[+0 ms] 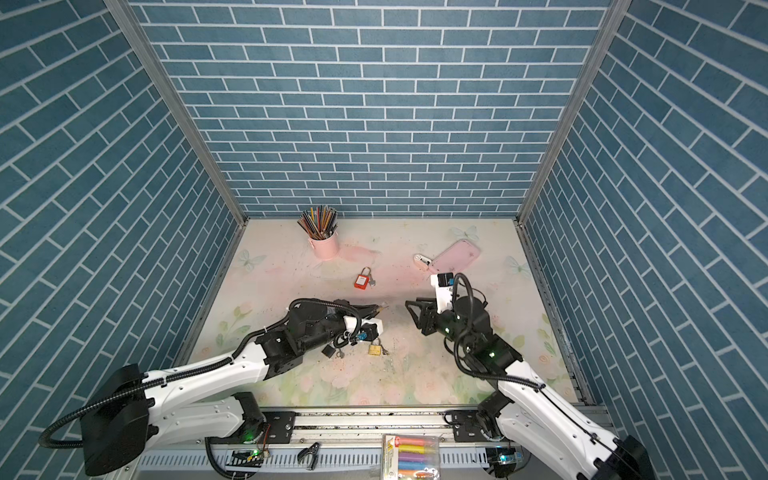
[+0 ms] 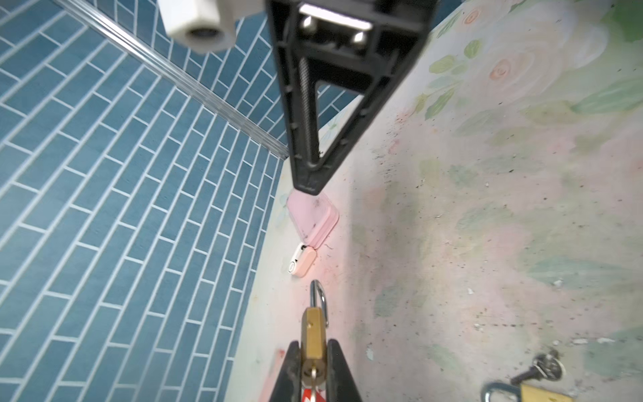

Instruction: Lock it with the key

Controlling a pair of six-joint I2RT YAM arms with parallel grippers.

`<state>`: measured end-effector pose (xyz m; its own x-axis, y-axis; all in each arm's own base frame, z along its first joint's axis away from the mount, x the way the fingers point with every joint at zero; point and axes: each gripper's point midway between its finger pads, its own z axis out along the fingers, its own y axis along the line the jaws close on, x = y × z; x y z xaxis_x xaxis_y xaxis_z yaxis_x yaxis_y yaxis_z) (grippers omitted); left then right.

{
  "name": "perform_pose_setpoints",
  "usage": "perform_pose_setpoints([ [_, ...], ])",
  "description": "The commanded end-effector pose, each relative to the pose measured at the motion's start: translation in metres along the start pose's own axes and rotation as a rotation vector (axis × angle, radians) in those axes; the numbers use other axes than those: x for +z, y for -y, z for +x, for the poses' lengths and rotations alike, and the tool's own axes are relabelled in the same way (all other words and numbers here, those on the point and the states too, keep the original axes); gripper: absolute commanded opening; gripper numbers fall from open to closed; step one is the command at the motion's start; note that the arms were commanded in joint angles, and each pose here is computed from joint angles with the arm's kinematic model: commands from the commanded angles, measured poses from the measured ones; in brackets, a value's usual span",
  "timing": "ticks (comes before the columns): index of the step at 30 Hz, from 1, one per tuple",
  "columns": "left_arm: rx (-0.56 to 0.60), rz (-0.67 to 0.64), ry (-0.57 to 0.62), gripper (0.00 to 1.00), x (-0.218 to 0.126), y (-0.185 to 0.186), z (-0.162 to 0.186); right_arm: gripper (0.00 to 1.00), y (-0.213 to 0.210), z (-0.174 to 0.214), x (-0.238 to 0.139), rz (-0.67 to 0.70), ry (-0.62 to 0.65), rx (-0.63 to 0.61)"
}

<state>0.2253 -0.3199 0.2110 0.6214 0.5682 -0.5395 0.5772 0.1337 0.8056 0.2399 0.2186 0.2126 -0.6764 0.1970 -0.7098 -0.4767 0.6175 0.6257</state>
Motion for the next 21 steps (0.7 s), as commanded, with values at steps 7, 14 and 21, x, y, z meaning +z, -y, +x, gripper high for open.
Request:
perform_pose_setpoints([
  [7,0.332,-0.183,-0.080,0.00,0.005,-0.014,0.004,0.43,-0.018,0.021,-0.013,-0.258,-0.284,0.517],
  [14,0.227,-0.051,-0.030,0.00,0.017,0.008,-0.001,0.38,-0.028,0.026,-0.012,-0.352,-0.355,0.559],
  [21,-0.241,0.301,0.068,0.00,0.023,0.031,-0.026,0.40,-0.017,-0.011,-0.028,-0.222,-0.005,0.107],
])
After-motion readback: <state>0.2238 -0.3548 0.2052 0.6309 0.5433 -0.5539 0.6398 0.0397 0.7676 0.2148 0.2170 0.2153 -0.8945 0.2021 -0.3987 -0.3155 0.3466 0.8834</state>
